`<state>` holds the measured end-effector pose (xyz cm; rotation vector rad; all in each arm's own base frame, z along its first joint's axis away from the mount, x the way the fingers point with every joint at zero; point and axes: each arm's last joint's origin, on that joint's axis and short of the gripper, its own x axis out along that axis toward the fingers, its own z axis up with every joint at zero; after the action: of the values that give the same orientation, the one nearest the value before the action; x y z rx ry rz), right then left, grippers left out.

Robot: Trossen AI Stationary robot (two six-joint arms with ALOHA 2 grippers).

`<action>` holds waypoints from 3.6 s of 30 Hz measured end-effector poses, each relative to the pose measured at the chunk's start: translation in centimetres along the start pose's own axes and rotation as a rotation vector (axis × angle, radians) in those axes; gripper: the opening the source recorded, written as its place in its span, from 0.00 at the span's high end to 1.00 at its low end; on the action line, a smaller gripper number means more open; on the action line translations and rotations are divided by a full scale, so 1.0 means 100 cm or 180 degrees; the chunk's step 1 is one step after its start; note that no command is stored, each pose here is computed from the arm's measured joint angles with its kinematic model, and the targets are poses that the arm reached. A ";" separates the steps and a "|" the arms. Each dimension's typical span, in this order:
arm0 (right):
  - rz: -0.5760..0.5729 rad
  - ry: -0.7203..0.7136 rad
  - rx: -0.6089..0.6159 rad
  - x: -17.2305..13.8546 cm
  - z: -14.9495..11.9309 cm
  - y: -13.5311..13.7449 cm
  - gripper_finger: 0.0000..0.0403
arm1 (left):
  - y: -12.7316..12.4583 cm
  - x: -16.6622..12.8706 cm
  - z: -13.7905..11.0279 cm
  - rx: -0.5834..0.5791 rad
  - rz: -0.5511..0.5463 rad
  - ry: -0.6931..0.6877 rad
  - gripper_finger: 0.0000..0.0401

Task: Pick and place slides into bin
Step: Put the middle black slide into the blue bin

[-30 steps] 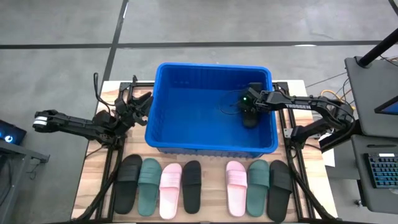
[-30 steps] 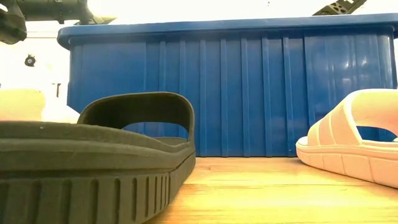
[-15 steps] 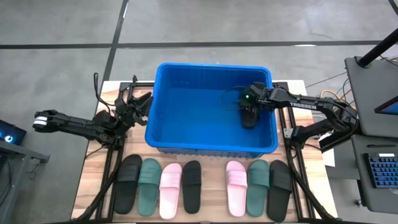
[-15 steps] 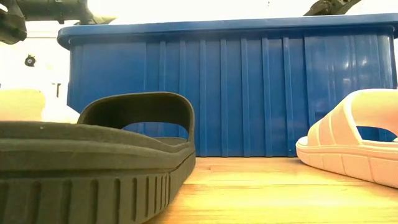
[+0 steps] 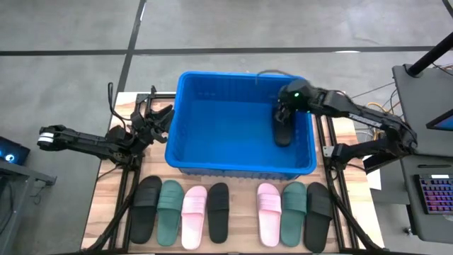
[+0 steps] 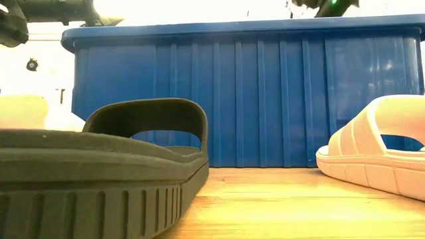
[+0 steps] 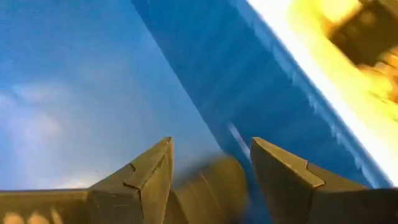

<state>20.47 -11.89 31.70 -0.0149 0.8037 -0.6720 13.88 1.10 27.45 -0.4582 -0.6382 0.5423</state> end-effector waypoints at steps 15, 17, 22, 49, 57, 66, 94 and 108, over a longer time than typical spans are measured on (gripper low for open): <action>0.2240 -0.2108 0.0307 -0.106 0.046 0.008 0.49 | 0.000 0.002 -0.008 0.0069 0.0020 0.0093 0.55; 0.2315 -0.2127 0.0284 -0.110 0.044 0.012 0.49 | 0.000 0.002 -0.008 0.0068 -0.0045 0.0114 0.55; 0.2425 -0.2123 0.0199 -0.110 0.040 0.021 0.52 | -0.004 0.003 -0.008 -0.0131 -0.0384 0.0196 0.55; 0.2163 -0.2073 -0.0284 -0.114 0.024 0.034 0.97 | -0.080 0.054 0.024 -0.0744 -0.2332 0.0799 0.55; 0.2044 -0.1930 -0.0180 -0.123 0.013 0.027 0.97 | -0.099 0.065 0.029 -0.0807 -0.2326 0.1661 0.55; 0.1176 -0.1581 0.0141 -0.124 -0.001 0.016 0.97 | -0.125 0.076 0.032 -0.0144 -0.2088 0.2081 0.55; 0.0326 -0.1133 -0.0226 -0.121 -0.019 0.008 0.97 | -0.199 0.055 -0.054 0.1121 -0.1306 0.3286 0.60; 0.0164 -0.1020 -0.0242 -0.121 -0.022 0.006 0.97 | -0.211 0.030 -0.088 0.1502 -0.1132 0.4076 0.60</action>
<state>13.29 -4.13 37.95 -0.1666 0.5185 -0.5719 28.67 -15.36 34.09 -0.1602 0.6298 -0.0195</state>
